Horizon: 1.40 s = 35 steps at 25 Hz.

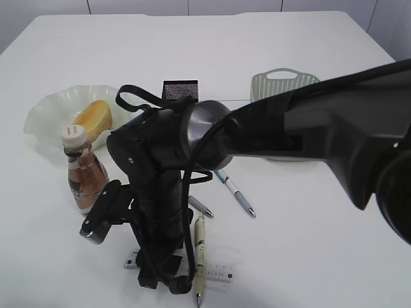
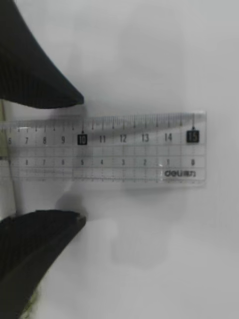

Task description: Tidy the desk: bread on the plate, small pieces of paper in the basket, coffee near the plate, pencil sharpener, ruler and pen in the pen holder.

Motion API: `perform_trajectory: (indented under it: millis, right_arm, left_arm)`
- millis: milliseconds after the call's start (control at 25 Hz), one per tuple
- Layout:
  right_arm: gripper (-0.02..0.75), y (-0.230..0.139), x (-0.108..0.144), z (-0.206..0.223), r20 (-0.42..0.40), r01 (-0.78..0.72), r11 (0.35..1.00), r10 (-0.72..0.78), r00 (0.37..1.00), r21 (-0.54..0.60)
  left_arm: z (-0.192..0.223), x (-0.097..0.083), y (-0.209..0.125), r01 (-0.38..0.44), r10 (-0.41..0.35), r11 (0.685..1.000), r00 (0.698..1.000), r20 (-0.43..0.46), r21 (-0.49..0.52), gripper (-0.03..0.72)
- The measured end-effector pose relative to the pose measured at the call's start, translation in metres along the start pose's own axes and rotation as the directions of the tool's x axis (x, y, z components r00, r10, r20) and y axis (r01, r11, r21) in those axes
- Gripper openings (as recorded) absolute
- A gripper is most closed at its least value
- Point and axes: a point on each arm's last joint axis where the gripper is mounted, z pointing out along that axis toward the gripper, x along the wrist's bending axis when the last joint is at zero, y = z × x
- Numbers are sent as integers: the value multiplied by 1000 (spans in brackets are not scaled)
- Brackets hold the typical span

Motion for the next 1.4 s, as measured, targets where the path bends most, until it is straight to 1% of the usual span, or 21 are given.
perform_trajectory:
  millis: [200, 280, 560, 680, 840, 1000, 1120, 1280, 1400]
  right_arm:
    - [308, 0, 0, 0, 0, -2, 1000, 2, 1000, 0]
    - [273, 0, 0, 0, 0, -2, 1000, 2, 1000, 0]
    - [265, 0, 0, 0, 1, -13, 1000, 13, 1000, -2]
    - [265, 5, -3, -7, 12, -86, 996, 86, 996, -28]
    - [265, 9, -14, -25, 33, -142, 986, 145, 989, -88]
    - [265, 1, -35, -61, 65, -188, 966, 202, 977, -176]
    - [265, -14, -55, -88, 80, -240, 939, 267, 960, -247]
    - [265, -42, -87, -120, 59, -341, 867, 387, 920, -364]
    - [265, -64, -110, -141, 50, -398, 794, 470, 881, -459]
  left_arm:
    - [0, 0, 0, 0, 0, 1000, 1000, 0, -4, 505]
    - [0, 0, 1, 0, 0, 1000, 1000, 0, -6, 505]
    - [0, 0, 1, -1, 1, 1000, 1000, -1, -7, 505]
    - [0, 0, 1, -1, 1, 1000, 1000, -1, -7, 505]
    - [0, 0, 1, -1, 1, 1000, 1000, -1, -9, 505]
    - [0, 0, 1, -1, 1, 1000, 1000, -1, -9, 505]
    - [0, 0, 1, -1, 1, 1000, 1000, -1, -9, 505]
    - [0, 0, 1, -1, 1, 1000, 1000, -1, -9, 505]
    - [0, -1, 1, -4, 4, 1000, 1000, 0, -9, 505]
